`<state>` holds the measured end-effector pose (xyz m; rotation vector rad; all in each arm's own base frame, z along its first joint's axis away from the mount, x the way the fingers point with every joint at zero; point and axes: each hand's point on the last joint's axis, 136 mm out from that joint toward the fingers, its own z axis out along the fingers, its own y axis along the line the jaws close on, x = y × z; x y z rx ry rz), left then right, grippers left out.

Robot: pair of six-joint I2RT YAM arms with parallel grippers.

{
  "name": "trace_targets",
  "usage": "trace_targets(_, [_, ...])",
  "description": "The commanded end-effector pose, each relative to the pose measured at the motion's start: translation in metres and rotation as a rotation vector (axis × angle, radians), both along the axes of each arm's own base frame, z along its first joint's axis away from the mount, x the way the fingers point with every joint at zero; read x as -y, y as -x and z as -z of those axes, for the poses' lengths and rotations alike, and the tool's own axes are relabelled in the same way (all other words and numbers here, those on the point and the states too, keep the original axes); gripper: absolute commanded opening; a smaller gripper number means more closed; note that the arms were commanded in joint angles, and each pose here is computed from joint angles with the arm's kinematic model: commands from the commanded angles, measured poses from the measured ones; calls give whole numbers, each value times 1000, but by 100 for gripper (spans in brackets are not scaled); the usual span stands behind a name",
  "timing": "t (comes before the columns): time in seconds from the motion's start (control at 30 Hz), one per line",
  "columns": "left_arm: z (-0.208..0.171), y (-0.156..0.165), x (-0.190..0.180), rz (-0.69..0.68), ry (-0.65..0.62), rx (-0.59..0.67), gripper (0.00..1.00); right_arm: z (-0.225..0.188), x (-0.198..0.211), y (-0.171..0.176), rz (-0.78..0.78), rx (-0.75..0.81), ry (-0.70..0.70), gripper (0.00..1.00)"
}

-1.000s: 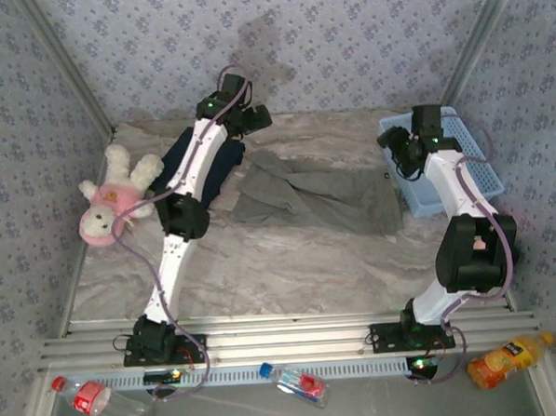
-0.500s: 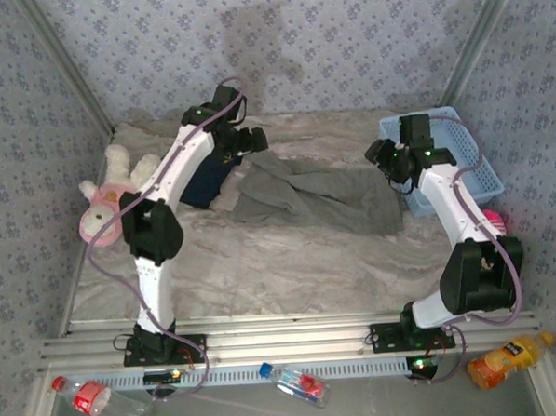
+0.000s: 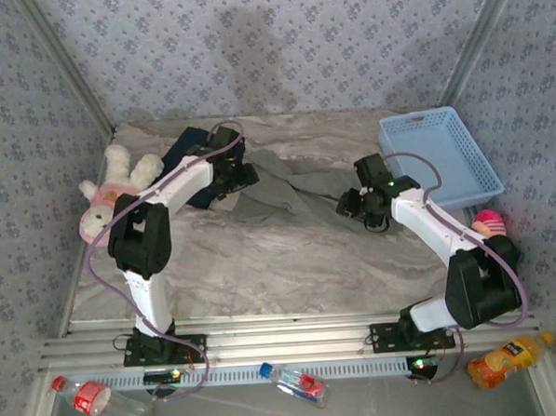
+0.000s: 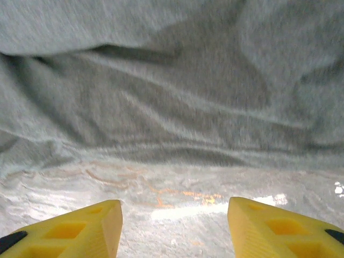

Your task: Fold and stack the mixed laundry pile

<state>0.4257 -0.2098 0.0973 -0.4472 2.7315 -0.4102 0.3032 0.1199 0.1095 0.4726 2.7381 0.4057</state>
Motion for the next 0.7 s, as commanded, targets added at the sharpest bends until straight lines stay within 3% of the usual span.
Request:
trace_targets(0.0, [13, -26, 2, -122, 49, 26, 74, 0, 7, 18, 19, -24, 36, 56])
trace_targets(0.3, [60, -29, -1, -159, -15, -76, 64, -9, 24, 40, 39, -19, 76, 56])
trace_targets(0.43, [55, -30, -4, -157, -20, -57, 33, -12, 31, 44, 51, -8, 83, 56])
trace_targets(0.53, [43, -32, -5, -143, -30, -28, 16, -12, 32, 44, 53, -11, 83, 56])
trace_targets(0.6, [33, -30, -6, -130, -39, -11, 6, -9, 31, 43, 53, -15, 82, 56])
trace_targets(0.67, [24, -27, -8, -117, -47, 0, 4, -6, 30, 40, 55, -18, 76, 56])
